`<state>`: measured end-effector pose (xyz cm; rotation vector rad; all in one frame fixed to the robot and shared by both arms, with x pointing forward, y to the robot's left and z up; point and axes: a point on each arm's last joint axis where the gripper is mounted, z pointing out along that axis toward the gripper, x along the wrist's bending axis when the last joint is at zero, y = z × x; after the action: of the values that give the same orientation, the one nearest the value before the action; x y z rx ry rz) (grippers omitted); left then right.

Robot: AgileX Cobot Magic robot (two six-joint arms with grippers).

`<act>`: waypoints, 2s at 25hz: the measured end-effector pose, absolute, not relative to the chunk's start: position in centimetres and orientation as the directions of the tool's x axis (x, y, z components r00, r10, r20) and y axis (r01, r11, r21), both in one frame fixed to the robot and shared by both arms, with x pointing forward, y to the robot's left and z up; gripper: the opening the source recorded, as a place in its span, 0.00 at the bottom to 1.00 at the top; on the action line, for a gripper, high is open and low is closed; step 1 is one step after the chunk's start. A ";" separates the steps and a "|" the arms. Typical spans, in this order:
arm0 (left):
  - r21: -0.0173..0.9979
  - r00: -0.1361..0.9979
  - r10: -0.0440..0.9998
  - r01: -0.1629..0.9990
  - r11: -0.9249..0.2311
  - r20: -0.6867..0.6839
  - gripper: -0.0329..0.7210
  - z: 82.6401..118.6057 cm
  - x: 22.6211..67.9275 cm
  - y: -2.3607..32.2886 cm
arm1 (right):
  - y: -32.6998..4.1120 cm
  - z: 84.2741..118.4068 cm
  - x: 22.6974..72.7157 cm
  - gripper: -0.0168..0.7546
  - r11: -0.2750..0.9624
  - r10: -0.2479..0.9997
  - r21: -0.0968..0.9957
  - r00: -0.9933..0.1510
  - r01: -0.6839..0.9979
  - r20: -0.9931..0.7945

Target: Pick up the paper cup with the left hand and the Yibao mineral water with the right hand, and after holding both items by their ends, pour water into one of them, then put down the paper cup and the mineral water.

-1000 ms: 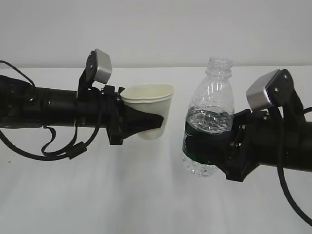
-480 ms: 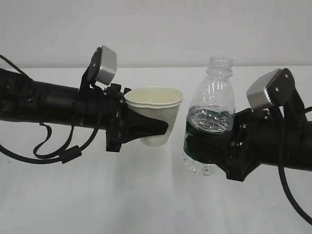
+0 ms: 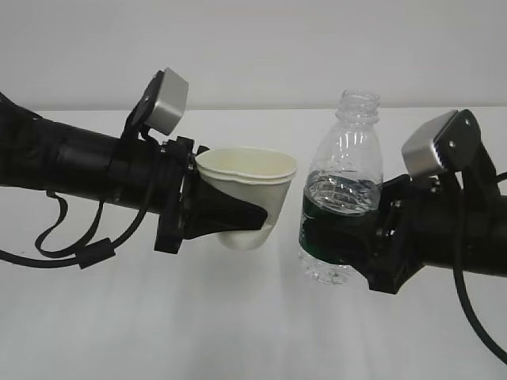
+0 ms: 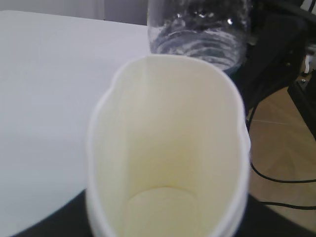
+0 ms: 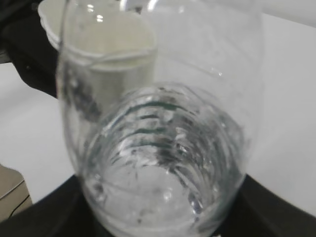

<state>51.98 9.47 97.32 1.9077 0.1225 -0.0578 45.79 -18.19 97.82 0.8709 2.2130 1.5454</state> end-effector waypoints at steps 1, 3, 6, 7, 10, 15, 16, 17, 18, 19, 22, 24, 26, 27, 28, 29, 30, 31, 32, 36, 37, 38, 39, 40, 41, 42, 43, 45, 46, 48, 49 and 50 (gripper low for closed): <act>0.935 0.993 0.052 0.119 -0.335 -0.108 0.45 97.3 51.9 9.5 | -18.2 97.9 45.7 0.63 0.234 0.632 0.925 -0.770 0.300 0.090; 0.930 0.991 0.050 0.135 -0.341 -0.126 0.45 97.2 51.8 9.5 | -18.2 98.1 45.7 0.63 0.233 0.632 0.927 -0.770 0.293 0.085; 0.930 0.991 0.032 0.133 -0.341 -0.130 0.45 97.4 51.6 9.5 | -18.2 98.2 45.7 0.63 0.232 0.632 0.928 -0.770 0.290 0.083; 0.932 0.991 0.026 0.131 -0.337 -0.130 0.45 97.6 51.5 9.5 | -18.2 98.2 45.7 0.63 0.234 0.632 0.928 -0.771 0.290 0.081; 0.935 0.993 0.015 0.116 -0.337 -0.117 0.45 98.0 51.3 9.6 | -18.2 98.2 45.7 0.63 0.235 0.633 0.928 -0.770 0.290 0.081; 0.930 0.994 -0.001 0.102 -0.352 -0.110 0.42 97.9 51.2 9.6 | -18.2 98.2 45.7 0.63 0.238 0.632 0.928 -0.772 0.287 0.077; 0.930 0.994 -0.001 0.103 -0.353 -0.111 0.42 97.9 51.2 9.6 | -18.2 98.2 45.7 0.63 0.240 0.630 0.928 -0.773 0.283 0.073; 0.930 0.994 -0.002 0.103 -0.354 -0.110 0.41 97.9 51.2 9.6 | -18.2 98.2 45.7 0.63 0.244 0.629 0.929 -0.774 0.279 0.068; 0.930 0.994 -0.002 0.103 -0.354 -0.110 0.41 97.9 51.2 9.6 | -18.3 98.2 45.7 0.63 0.246 0.629 0.929 -0.775 0.275 0.063; 0.930 0.994 -0.004 0.097 -0.354 -0.105 0.41 97.9 51.2 9.6 | -18.3 98.2 45.7 0.63 0.249 0.630 0.930 -0.774 0.271 0.057; 0.933 0.997 -0.016 0.065 -0.353 -0.075 0.41 97.9 51.2 9.6 | -18.3 98.2 45.7 0.63 0.251 0.636 0.929 -0.770 0.270 0.052; 0.936 0.999 -0.024 0.035 -0.349 -0.046 0.41 97.9 51.2 9.6 | -18.4 98.1 45.8 0.63 0.257 0.640 0.928 -0.767 0.271 0.047; 0.941 0.999 -0.023 0.017 -0.338 -0.026 0.41 98.0 51.3 9.6 | -18.4 98.2 45.9 0.63 0.265 0.645 0.926 -0.763 0.270 0.039; 0.943 1.000 -0.017 0.010 -0.332 -0.017 0.41 98.1 51.3 9.6 | -18.4 98.2 46.0 0.63 0.268 0.647 0.925 -0.762 0.268 0.033; 0.945 1.000 -0.015 0.004 -0.326 -0.009 0.41 98.1 51.4 9.5 | -18.4 98.3 46.1 0.63 0.269 0.648 0.926 -0.761 0.264 0.029; 0.948 1.000 -0.007 0.004 -0.319 -0.007 0.41 98.2 51.5 9.5 | -18.4 98.4 46.2 0.63 0.267 0.650 0.928 -0.759 0.262 0.027; 0.950 1.000 0.001 0.005 -0.313 -0.005 0.41 98.3 51.5 9.5 | -18.4 98.6 46.3 0.63 0.268 0.651 0.928 -0.759 0.257 0.023; 0.951 1.000 0.004 0.006 -0.309 -0.005 0.41 98.3 51.6 9.5 | -18.4 98.6 46.3 0.63 0.268 0.652 0.929 -0.758 0.256 0.021; 0.952 1.000 0.006 0.005 -0.307 -0.003 0.41 98.3 51.6 9.5 | -18.4 98.7 46.4 0.63 0.267 0.654 0.930 -0.756 0.254 0.019; 0.952 1.000 0.012 0.017 -0.305 -0.014 0.41 98.0 51.7 9.4 | -18.4 99.0 46.8 0.63 0.278 0.663 0.928 -0.748 0.247 0.000; 0.953 1.000 0.014 0.020 -0.304 -0.016 0.41 98.0 51.7 9.4 | -18.5 99.0 46.8 0.63 0.283 0.666 0.927 -0.746 0.247 -0.004; 0.954 1.000 0.020 0.024 -0.297 -0.019 0.41 97.9 51.8 9.4 | -18.5 99.0 46.9 0.63 0.286 0.669 0.925 -0.743 0.249 -0.007; 0.957 0.999 0.029 0.028 -0.288 -0.020 0.41 98.0 51.9 9.4 | -18.5 99.0 46.9 0.63 0.291 0.672 0.924 -0.741 0.248 -0.013; 0.959 0.999 0.033 0.024 -0.282 -0.015 0.41 98.1 52.0 9.4 | -18.6 99.0 47.0 0.63 0.296 0.675 0.922 -0.738 0.249 -0.018; 0.961 0.999 0.037 0.022 -0.274 -0.012 0.41 98.2 52.0 9.4 | -18.6 99.0 47.1 0.63 0.303 0.678 0.921 -0.735 0.245 -0.027; 0.963 0.999 0.041 0.021 -0.270 -0.010 0.41 98.2 52.0 9.3 | -18.6 99.1 47.2 0.63 0.308 0.679 0.920 -0.733 0.240 -0.036; 0.964 0.999 0.043 0.022 -0.265 -0.011 0.41 98.2 52.1 9.3 | -18.7 99.1 47.3 0.63 0.313 0.682 0.919 -0.730 0.241 -0.041; 0.966 0.999 0.048 0.021 -0.257 -0.009 0.42 98.3 52.1 9.3 | -18.7 99.2 47.4 0.63 0.321 0.687 0.916 -0.725 0.238 -0.052; 0.967 0.999 0.050 0.023 -0.252 -0.011 0.42 98.3 52.1 9.3 | -18.7 99.3 47.5 0.63 0.323 0.687 0.917 -0.724 0.235 -0.057; 0.969 0.999 0.051 0.025 -0.244 -0.013 0.44 98.4 52.1 9.3 | -18.7 99.5 47.7 0.63 0.324 0.690 0.918 -0.721 0.230 -0.063; 0.970 0.999 0.052 0.026 -0.240 -0.013 0.44 98.5 52.1 9.3 | -18.7 99.6 47.8 0.63 0.327 0.691 0.917 -0.720 0.228 -0.067; 0.971 0.999 0.051 0.025 -0.239 -0.014 0.45 98.5 52.1 9.3 | -18.7 99.7 47.9 0.63 0.333 0.691 0.917 -0.719 0.222 -0.077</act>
<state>52.12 9.28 98.47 1.8124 0.0556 0.0234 47.86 -18.71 99.69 0.8013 2.1442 1.3675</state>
